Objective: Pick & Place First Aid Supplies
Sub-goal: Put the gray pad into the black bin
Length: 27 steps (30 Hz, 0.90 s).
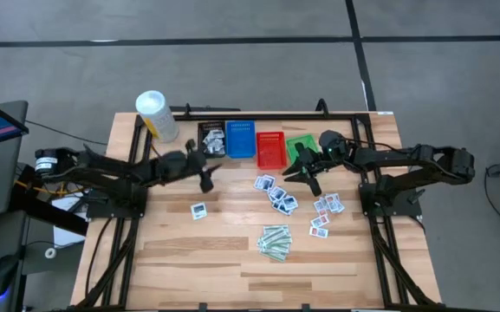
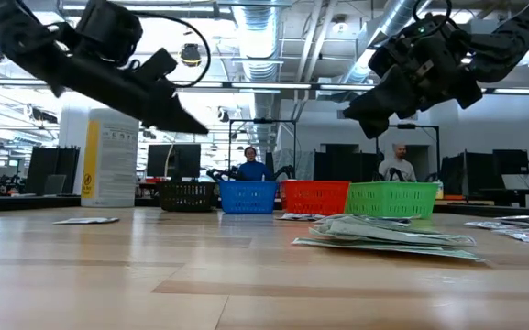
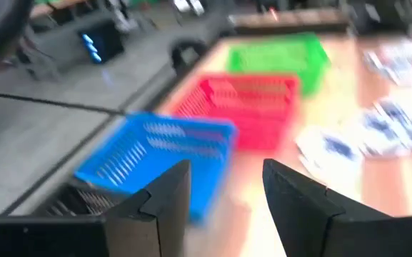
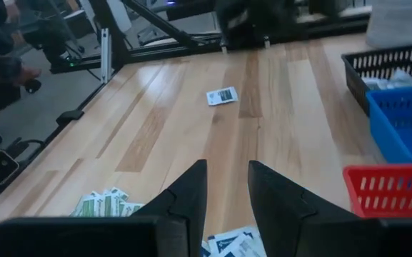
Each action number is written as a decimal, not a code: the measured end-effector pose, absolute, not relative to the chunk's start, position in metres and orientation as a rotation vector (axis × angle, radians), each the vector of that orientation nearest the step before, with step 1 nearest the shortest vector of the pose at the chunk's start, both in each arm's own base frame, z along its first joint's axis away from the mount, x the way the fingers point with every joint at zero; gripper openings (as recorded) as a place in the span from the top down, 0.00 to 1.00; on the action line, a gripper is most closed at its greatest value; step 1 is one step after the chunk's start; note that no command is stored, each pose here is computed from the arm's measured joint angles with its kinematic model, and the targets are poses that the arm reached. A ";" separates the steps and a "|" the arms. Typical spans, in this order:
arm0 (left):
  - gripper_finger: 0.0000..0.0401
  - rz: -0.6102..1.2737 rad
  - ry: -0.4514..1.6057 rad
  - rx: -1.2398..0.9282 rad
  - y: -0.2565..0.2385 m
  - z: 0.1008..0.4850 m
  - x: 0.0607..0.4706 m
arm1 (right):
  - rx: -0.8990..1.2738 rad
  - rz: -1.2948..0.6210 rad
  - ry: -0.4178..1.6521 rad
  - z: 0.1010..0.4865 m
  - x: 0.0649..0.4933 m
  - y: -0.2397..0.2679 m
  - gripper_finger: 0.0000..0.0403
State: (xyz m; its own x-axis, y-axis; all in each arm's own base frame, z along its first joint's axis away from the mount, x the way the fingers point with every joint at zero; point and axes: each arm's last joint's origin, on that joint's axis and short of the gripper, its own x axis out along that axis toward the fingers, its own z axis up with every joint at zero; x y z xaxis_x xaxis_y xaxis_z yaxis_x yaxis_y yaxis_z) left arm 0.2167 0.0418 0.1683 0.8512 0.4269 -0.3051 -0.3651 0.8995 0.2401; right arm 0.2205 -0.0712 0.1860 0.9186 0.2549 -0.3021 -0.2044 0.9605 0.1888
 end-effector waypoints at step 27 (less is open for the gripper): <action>0.56 0.275 0.810 -0.074 -0.066 0.129 0.163 | -0.099 0.224 0.482 0.173 0.229 -0.021 0.76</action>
State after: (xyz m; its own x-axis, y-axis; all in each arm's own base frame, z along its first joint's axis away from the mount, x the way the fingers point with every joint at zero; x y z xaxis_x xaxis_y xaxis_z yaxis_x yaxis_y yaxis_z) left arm 0.1633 -0.0663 0.1288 0.6561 0.2140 -0.7237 -0.2707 0.9619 0.0390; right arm 0.2285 -0.0206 0.1728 0.8621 0.1896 -0.4699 -0.2361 0.9708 -0.0416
